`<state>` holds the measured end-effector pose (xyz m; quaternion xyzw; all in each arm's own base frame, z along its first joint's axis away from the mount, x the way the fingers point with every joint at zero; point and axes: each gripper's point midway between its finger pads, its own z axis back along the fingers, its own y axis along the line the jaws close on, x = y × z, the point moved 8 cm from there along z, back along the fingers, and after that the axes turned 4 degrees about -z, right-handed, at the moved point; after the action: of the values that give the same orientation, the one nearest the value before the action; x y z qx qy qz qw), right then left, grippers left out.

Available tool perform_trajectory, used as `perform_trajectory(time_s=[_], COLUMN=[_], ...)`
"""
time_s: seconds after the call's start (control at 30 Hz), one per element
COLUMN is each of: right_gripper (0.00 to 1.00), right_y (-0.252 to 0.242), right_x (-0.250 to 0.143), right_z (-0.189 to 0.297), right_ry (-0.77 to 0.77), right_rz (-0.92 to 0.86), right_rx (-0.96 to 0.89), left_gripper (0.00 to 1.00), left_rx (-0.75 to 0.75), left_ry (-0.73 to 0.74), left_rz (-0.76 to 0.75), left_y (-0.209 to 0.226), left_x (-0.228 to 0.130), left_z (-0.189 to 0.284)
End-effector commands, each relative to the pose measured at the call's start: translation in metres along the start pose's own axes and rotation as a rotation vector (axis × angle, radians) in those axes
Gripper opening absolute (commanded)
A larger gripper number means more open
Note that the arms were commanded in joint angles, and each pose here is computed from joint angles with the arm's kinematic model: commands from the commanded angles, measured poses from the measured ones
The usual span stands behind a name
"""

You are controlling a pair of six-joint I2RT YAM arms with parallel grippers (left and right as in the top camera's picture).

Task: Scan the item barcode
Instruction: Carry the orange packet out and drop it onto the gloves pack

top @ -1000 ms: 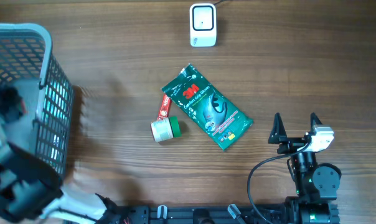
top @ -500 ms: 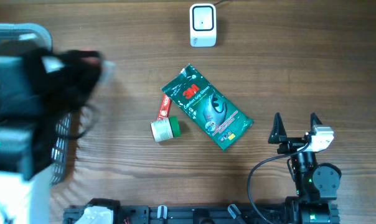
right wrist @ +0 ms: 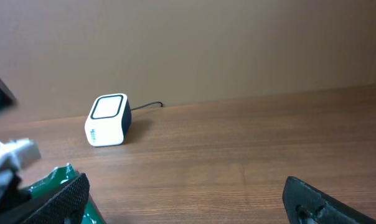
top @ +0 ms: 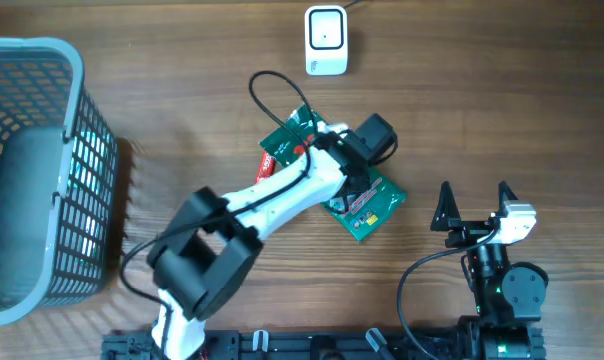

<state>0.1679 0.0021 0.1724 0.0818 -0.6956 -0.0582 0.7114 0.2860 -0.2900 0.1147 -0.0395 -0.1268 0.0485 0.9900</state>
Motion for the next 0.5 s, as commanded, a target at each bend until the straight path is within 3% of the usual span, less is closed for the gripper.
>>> perform_trajectory(time_s=[0.0,0.03,0.07,0.27,0.47], right_gripper=[1.0,1.0,1.0,1.0,1.0], right_y=[0.0,0.0,0.0,0.0,0.0], right_x=[0.0,0.0,0.0,0.0,0.0], right_z=[0.0,0.0,0.0,0.0,0.0], right_ry=[-0.002,-0.002,-0.002,-0.002,-0.002], right_rz=[-0.004,-0.004,-0.004,-0.004,-0.004], right_rx=[0.0,0.0,0.0,0.0,0.0], left_gripper=[0.58,0.74,1.0,1.0,1.0], left_rx=[0.043,0.047,0.053,0.065,-0.089], left_ry=[-0.042,-0.058,-0.072,-0.19,-0.396], left_rz=[0.029,0.029,0.025,0.081,0.238], left_y=[0.005,0.006,0.007,0.028,0.061], left_x=[0.005,0.007,0.009,0.035,0.078], left_z=[-0.003,0.0,0.002,0.047,0.146])
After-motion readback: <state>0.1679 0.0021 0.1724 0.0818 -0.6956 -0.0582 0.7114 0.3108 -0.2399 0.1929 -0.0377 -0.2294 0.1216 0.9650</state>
